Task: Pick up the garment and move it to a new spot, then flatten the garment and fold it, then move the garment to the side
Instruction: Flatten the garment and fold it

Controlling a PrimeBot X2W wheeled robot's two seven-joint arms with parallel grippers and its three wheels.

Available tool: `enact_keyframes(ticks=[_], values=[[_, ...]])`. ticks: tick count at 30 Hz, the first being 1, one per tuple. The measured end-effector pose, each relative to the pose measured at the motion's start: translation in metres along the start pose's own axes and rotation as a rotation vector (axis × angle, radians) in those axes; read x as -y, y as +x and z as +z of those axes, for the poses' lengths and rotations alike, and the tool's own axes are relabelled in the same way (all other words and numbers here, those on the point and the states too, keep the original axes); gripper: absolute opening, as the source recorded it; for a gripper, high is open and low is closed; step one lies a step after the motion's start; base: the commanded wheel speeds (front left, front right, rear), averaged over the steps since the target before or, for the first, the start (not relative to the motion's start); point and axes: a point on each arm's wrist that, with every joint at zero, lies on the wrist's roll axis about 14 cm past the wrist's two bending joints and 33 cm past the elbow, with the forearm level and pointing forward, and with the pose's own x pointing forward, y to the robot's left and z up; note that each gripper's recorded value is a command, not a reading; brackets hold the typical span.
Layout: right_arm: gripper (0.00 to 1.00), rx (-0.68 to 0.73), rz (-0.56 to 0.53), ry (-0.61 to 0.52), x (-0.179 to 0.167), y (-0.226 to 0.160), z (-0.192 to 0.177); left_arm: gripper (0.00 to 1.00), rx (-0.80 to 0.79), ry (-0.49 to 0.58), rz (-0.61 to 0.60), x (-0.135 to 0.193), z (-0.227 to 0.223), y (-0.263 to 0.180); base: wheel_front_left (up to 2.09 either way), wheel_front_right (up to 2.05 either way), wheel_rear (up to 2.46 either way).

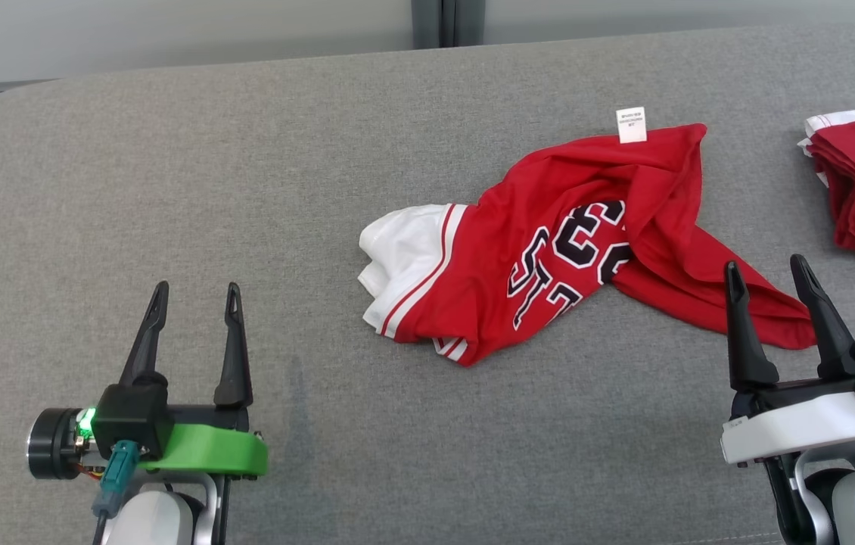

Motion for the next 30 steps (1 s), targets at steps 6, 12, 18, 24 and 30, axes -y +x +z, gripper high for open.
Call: enact_keyframes(ticks=[6, 12, 18, 24, 30], values=[[1.0, -0.003, 0.001, 0.001, 0.0, 0.001, -0.001, 1.0, -0.004, 0.0, 0.002, -0.001, -0.001, 0.0, 0.0, 0.0, 0.0], [1.0, -0.007, -0.001, 0.0, 0.001, 0.002, -0.003, 1.0, 0.018, -0.015, -0.051, 0.014, 0.005, 0.005, 0.0, 0.0, 0.0], [1.0, -0.024, 0.018, 0.0, -0.003, 0.011, -0.01, 1.0, -0.09, -0.088, -0.256, 0.075, -0.018, 0.016, 0.0, 0.0, 0.0], [1.0, -0.044, 0.014, 0.005, 0.001, 0.016, -0.02, 1.0, -0.313, -0.12, -0.373, 0.111, -0.072, 0.013, 0.0, 0.0, 0.0], [1.0, -0.062, -0.021, 0.008, 0.012, 0.015, -0.03, 1.0, -0.417, -0.159, -0.404, 0.121, -0.103, 0.022, 0.0, 0.0, 0.0]])
